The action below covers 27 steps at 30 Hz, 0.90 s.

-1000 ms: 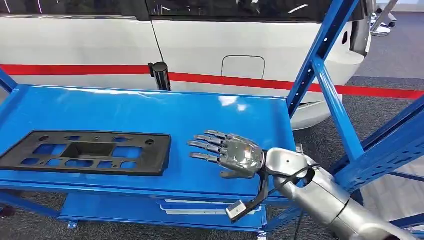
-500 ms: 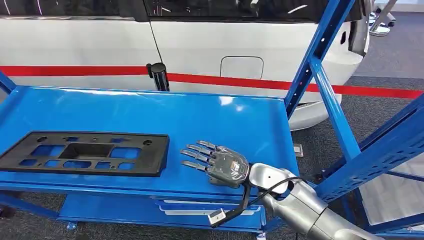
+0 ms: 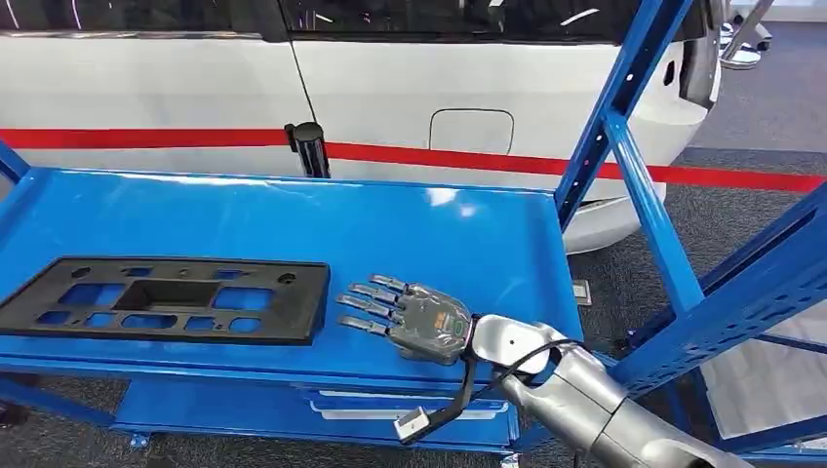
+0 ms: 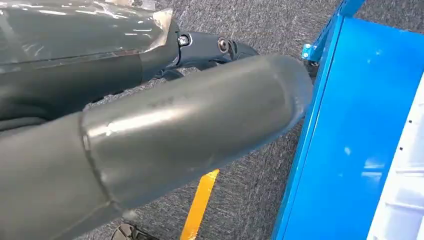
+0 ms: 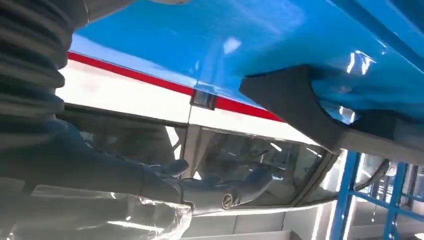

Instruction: Take the parts from the cabinet and place them on the table.

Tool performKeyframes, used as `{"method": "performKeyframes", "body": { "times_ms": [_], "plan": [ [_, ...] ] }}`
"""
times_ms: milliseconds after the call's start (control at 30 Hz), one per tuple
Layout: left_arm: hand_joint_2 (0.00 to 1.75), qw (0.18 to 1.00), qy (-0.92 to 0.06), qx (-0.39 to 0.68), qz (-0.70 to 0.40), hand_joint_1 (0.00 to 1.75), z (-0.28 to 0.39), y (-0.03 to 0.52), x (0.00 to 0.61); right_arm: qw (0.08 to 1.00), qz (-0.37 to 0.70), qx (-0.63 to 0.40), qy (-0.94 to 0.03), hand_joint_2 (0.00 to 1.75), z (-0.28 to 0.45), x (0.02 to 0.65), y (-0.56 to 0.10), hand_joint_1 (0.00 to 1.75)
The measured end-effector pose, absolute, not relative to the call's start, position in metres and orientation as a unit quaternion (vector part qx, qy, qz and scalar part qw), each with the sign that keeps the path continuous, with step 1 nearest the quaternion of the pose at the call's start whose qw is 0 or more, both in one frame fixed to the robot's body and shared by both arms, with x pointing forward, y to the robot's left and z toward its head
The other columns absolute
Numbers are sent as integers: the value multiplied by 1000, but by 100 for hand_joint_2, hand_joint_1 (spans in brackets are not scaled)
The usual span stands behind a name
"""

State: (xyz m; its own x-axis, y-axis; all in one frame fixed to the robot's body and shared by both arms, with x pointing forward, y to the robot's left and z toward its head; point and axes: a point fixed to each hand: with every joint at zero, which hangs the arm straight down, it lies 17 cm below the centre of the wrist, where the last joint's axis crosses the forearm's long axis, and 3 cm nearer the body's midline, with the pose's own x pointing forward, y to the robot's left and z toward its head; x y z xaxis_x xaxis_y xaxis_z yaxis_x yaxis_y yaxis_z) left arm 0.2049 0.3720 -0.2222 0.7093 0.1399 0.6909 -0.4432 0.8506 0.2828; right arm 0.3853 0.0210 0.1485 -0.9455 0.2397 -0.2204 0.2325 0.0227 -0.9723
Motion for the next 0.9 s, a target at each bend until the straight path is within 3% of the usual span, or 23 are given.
{"method": "performKeyframes", "body": {
  "times_ms": [900],
  "plan": [
    [0, 900, -342, 220, 157, 0, -223, 368, 206, -23, 670, -140, -729, 175, 149, 356, 83, 0]
  ]
}}
